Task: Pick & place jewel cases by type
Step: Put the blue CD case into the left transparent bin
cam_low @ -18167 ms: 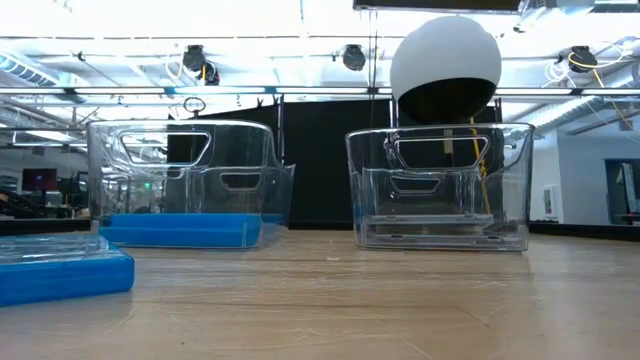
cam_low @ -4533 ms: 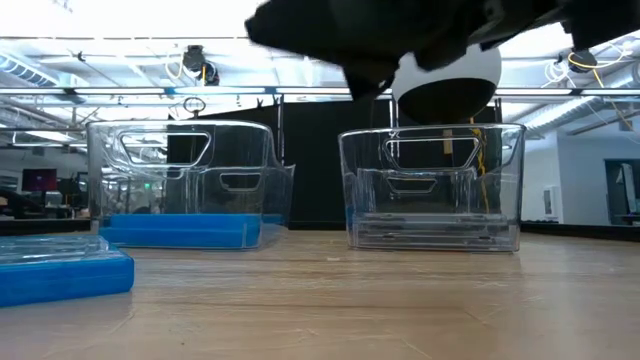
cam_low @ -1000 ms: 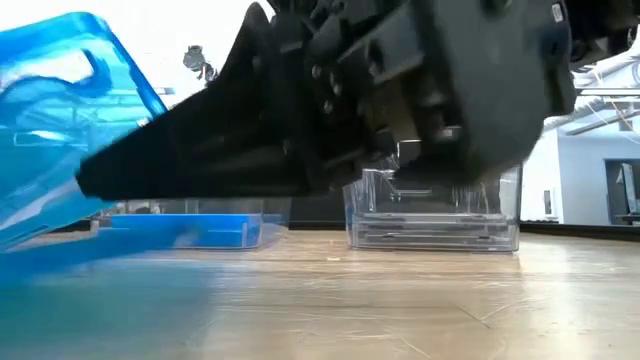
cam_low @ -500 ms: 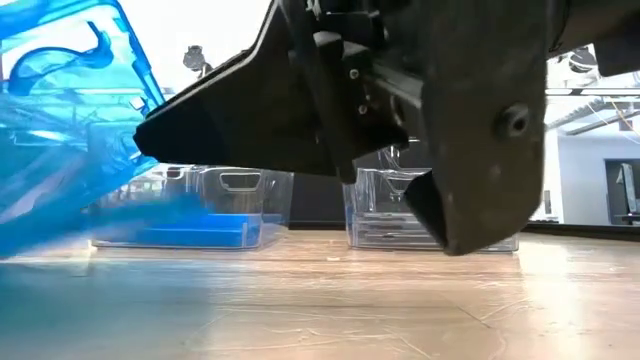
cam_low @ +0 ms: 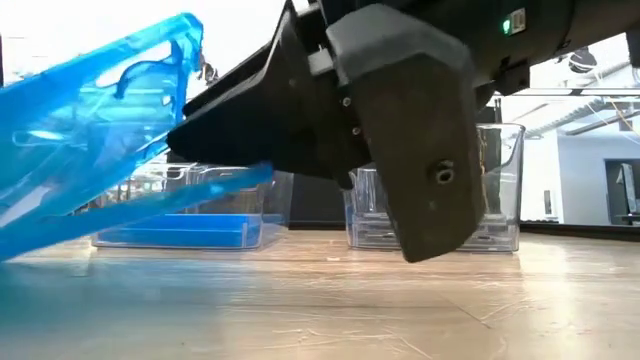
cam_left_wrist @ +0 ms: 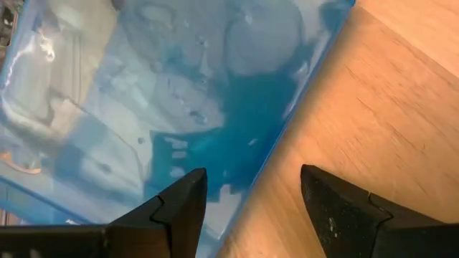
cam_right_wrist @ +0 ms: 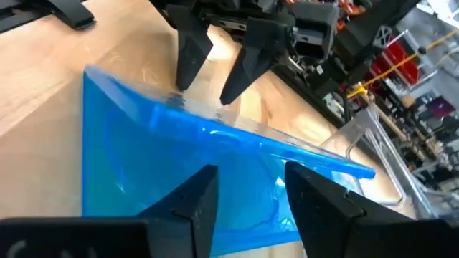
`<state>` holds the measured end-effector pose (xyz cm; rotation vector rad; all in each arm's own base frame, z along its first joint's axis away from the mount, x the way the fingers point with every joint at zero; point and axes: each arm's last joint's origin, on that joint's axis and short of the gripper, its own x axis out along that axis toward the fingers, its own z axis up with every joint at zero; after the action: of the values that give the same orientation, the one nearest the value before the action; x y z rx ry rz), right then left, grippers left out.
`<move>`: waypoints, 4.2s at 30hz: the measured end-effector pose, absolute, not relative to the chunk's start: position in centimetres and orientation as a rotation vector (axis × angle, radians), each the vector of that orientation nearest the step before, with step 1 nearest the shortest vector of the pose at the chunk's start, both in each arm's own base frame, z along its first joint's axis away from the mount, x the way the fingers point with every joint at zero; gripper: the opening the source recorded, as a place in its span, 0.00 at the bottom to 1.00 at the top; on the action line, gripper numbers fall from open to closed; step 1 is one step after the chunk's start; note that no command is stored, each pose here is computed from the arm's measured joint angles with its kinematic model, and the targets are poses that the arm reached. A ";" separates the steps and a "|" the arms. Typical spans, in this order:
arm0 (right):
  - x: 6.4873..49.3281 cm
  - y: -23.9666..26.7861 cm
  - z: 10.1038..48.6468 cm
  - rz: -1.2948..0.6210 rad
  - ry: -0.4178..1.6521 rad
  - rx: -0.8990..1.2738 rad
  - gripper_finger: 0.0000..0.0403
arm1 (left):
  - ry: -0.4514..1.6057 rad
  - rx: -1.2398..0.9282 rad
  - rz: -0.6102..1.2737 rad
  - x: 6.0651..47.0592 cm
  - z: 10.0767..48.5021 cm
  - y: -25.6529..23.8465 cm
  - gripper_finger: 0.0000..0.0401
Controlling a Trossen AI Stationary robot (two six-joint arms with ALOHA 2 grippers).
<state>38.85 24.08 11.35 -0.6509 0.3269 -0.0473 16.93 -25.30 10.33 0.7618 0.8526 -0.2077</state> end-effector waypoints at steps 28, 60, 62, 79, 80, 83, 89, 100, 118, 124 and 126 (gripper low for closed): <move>37.6 25.8 11.9 -0.147 0.290 -0.731 0.40 | 0.822 0.816 -0.224 17.0 10.4 -25.4 0.58; 35.9 24.3 14.8 0.065 0.465 0.103 0.41 | 0.808 0.917 -0.285 20.5 10.7 -24.0 0.58; 35.8 24.1 14.6 0.062 0.443 0.135 0.41 | 0.796 0.911 -0.289 20.8 10.8 -23.9 0.58; 34.3 20.0 11.4 0.025 0.343 0.729 0.43 | 0.753 0.902 -0.363 22.9 11.1 -23.3 0.58; 34.3 19.9 11.5 0.029 0.332 0.745 0.43 | 0.755 0.904 -0.364 23.0 11.1 -23.2 0.58; 34.4 19.6 11.7 0.066 0.320 0.785 0.43 | 0.761 0.913 -0.384 23.3 11.1 -23.0 0.58; 34.5 19.6 11.7 0.091 0.338 0.849 0.43 | 0.768 0.922 -0.409 23.4 11.0 -22.8 0.58; 34.5 19.7 11.7 0.116 0.370 0.940 0.45 | 0.798 0.929 -0.429 23.1 10.9 -22.8 0.58; 34.9 18.1 10.4 -0.006 0.468 0.972 0.35 | 0.784 0.946 -0.445 23.1 10.9 -22.9 0.58; 34.8 18.1 10.4 0.013 0.463 0.863 0.14 | 0.787 0.914 -0.426 23.1 10.9 -22.9 0.58; 34.8 18.1 10.4 0.012 0.456 0.834 0.07 | 0.789 0.901 -0.415 23.1 10.9 -22.9 0.58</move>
<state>34.84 18.11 10.41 0.8338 0.4564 0.0121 23.13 -22.91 10.86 0.9005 0.7891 -0.4152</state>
